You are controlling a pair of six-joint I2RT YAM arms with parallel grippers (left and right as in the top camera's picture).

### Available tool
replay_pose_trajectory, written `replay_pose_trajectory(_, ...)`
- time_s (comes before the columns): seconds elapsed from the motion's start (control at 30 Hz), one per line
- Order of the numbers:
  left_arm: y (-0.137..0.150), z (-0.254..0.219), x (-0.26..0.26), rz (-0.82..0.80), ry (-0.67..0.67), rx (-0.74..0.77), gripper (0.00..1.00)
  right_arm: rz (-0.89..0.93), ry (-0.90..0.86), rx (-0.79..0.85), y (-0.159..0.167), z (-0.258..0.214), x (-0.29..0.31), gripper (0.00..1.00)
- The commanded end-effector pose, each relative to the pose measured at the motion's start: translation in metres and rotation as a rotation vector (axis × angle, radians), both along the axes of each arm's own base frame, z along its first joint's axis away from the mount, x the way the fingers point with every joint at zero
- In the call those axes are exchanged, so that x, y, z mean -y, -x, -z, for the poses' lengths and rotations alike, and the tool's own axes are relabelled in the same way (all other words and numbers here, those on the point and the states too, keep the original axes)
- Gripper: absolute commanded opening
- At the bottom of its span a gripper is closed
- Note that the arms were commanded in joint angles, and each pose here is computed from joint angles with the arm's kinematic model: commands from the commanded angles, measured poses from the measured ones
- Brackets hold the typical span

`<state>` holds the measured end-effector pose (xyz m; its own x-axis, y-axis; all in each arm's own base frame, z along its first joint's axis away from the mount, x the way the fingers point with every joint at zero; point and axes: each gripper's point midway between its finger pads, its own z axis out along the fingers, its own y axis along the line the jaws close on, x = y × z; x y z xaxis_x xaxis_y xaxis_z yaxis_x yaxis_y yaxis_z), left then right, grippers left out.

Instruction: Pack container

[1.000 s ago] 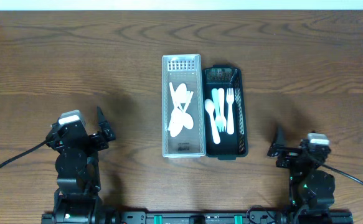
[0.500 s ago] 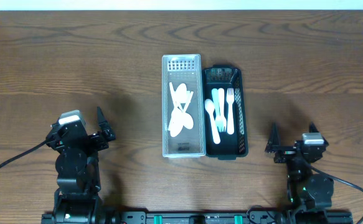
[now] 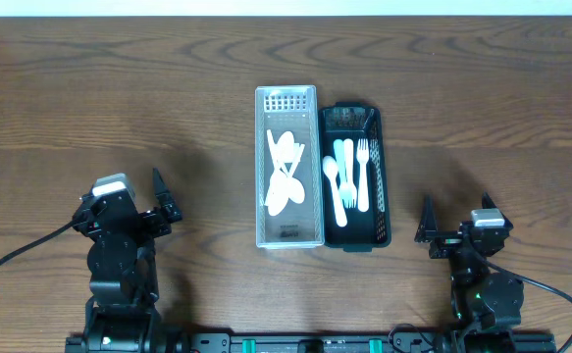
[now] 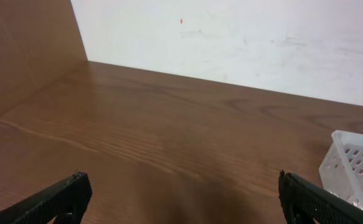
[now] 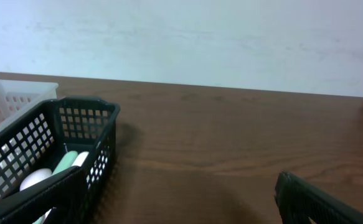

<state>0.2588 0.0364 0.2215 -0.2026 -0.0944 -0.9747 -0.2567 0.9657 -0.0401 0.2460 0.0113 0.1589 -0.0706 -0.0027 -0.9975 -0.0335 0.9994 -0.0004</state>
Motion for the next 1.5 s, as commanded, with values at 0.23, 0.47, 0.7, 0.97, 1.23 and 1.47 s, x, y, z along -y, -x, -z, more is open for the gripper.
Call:
replay_pose_trajectory(0.23, 0.000, 0.000, -0.001, -0.003, -0.018, -0.004, 0.98, -0.021, 0.015, 0.000, 0.000, 0.002, -0.004, 0.99)
replay_pose_trajectory(0.47, 0.000, 0.000, -0.001, -0.003, -0.018, -0.004, 0.98, -0.021, 0.015, 0.000, 0.000, 0.002, -0.004, 0.99)
replay_pose_trajectory(0.7, 0.014, -0.006, -0.002, -0.003, -0.017, 0.021, 0.98, -0.021, 0.014, 0.000, 0.000, 0.002, -0.004, 0.99)
replay_pose_trajectory(0.97, 0.056, 0.019, 0.022, 0.150, 0.016, -0.018, 0.98, -0.021, 0.015, 0.001, 0.000, 0.001, -0.004, 0.99)
replay_pose_trajectory(1.23, 0.030, 0.039, 0.039, 0.257, -0.077, 0.065, 0.98, -0.021, 0.015, 0.001, 0.000, 0.001, -0.004, 0.99)
replay_pose_trajectory(1.47, 0.014, 0.063, 0.040, 0.254, -0.082, 0.136, 0.98, -0.021, 0.015, 0.001, 0.000, 0.001, -0.004, 0.99)
